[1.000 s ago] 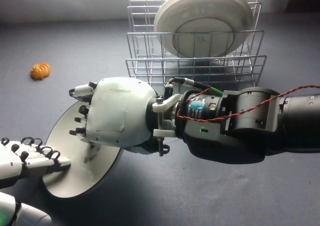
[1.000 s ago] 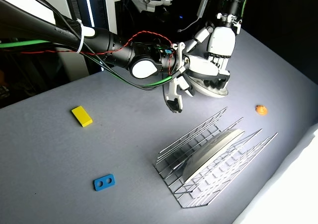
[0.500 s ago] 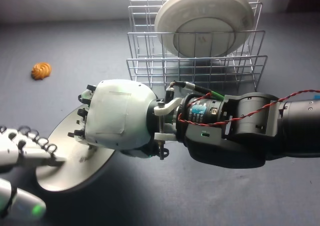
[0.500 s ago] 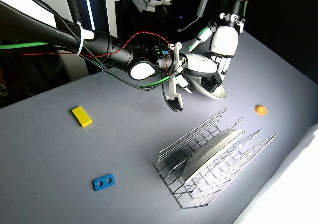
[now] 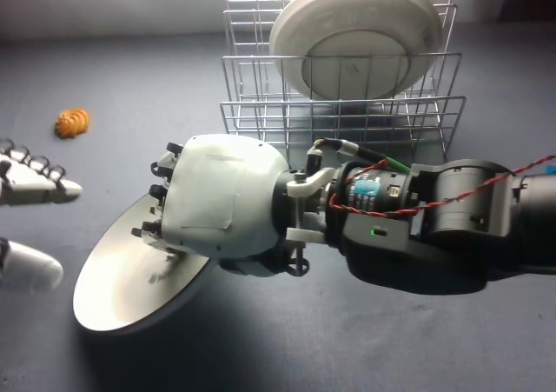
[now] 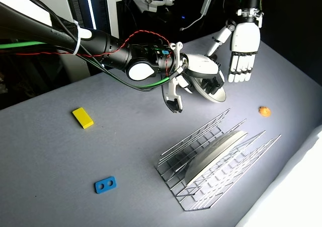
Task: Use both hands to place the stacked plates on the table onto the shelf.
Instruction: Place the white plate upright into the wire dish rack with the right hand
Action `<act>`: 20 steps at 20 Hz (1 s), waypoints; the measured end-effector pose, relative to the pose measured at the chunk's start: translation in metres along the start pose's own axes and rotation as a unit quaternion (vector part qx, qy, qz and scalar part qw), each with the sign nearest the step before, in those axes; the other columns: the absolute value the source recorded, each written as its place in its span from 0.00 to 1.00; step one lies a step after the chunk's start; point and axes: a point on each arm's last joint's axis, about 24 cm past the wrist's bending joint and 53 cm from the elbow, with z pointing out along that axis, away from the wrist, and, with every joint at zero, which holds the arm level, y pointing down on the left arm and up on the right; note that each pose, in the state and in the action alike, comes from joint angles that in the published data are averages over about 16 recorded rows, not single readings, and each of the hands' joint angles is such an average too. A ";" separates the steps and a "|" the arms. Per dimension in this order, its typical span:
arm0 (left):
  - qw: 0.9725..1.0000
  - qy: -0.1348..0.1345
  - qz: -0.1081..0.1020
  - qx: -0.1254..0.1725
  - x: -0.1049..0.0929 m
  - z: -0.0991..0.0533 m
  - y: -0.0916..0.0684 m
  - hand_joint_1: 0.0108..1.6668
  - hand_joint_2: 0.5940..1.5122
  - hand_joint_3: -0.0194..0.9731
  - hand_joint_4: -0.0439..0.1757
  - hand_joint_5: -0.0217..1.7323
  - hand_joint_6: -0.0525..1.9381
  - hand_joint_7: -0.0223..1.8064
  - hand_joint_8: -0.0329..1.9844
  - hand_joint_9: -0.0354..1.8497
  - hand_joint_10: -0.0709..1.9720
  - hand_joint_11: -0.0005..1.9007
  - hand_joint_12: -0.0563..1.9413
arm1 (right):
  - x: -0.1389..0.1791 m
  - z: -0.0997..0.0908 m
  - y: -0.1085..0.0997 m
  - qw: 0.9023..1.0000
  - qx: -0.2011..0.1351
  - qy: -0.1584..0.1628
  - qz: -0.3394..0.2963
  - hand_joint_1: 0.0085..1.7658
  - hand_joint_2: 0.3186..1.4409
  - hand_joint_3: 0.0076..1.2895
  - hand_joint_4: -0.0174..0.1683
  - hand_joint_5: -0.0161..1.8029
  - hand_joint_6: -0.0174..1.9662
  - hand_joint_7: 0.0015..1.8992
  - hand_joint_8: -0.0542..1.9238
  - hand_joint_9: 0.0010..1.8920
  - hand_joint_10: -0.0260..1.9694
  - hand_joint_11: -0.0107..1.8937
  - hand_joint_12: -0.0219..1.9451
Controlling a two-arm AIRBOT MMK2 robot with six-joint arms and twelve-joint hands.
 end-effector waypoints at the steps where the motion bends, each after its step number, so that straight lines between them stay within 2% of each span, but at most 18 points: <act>1: 1.000 -0.007 0.007 0.004 -0.007 -0.001 -0.001 0.00 0.58 0.03 0.22 0.05 0.03 0.05 0.02 0.05 0.04 0.01 0.03 | -0.002 -0.003 0.000 1.000 0.000 -0.001 0.001 0.69 0.61 0.00 0.09 0.45 0.35 0.50 0.58 0.49 0.42 0.35 0.65; 5: 0.998 -0.031 0.040 0.028 -0.031 -0.007 -0.008 0.00 0.58 0.03 0.22 0.05 0.03 0.05 0.02 0.05 0.04 0.02 0.03 | -0.013 -0.017 0.002 1.000 0.001 -0.008 0.006 0.70 0.61 0.00 0.10 0.47 0.40 0.51 0.56 0.50 0.45 0.36 0.62; 9: 0.994 -0.046 0.085 0.058 -0.048 -0.015 -0.017 0.00 0.57 0.03 0.23 0.05 0.03 0.05 0.02 0.05 0.04 0.02 0.03 | -0.028 -0.033 0.007 1.000 0.000 -0.019 0.010 0.71 0.61 0.00 0.12 0.48 0.44 0.51 0.54 0.49 0.48 0.36 0.61; 13: 0.985 -0.053 0.134 0.093 -0.058 -0.023 -0.028 0.00 0.57 0.03 0.23 0.05 0.03 0.05 0.02 0.05 0.04 0.02 0.03 | -0.046 -0.050 0.012 0.999 0.001 -0.032 0.015 0.73 0.61 0.00 0.11 0.49 0.49 0.52 0.54 0.49 0.54 0.36 0.61; 17: 0.974 -0.055 0.177 0.126 -0.061 -0.029 -0.038 0.00 0.57 0.03 0.23 0.06 0.03 0.06 0.02 0.06 0.04 0.02 0.04 | -0.064 -0.065 0.015 0.999 0.004 -0.045 0.020 0.75 0.62 0.00 0.09 0.49 0.52 0.52 0.55 0.48 0.59 0.37 0.61; 20: 0.966 -0.055 0.204 0.146 -0.062 -0.032 -0.044 0.00 0.57 0.03 0.23 0.06 0.03 0.06 0.02 0.06 0.04 0.02 0.04 | -0.076 -0.074 0.017 0.998 0.008 -0.055 0.027 0.76 0.62 0.00 0.10 0.49 0.53 0.51 0.55 0.48 0.57 0.37 0.61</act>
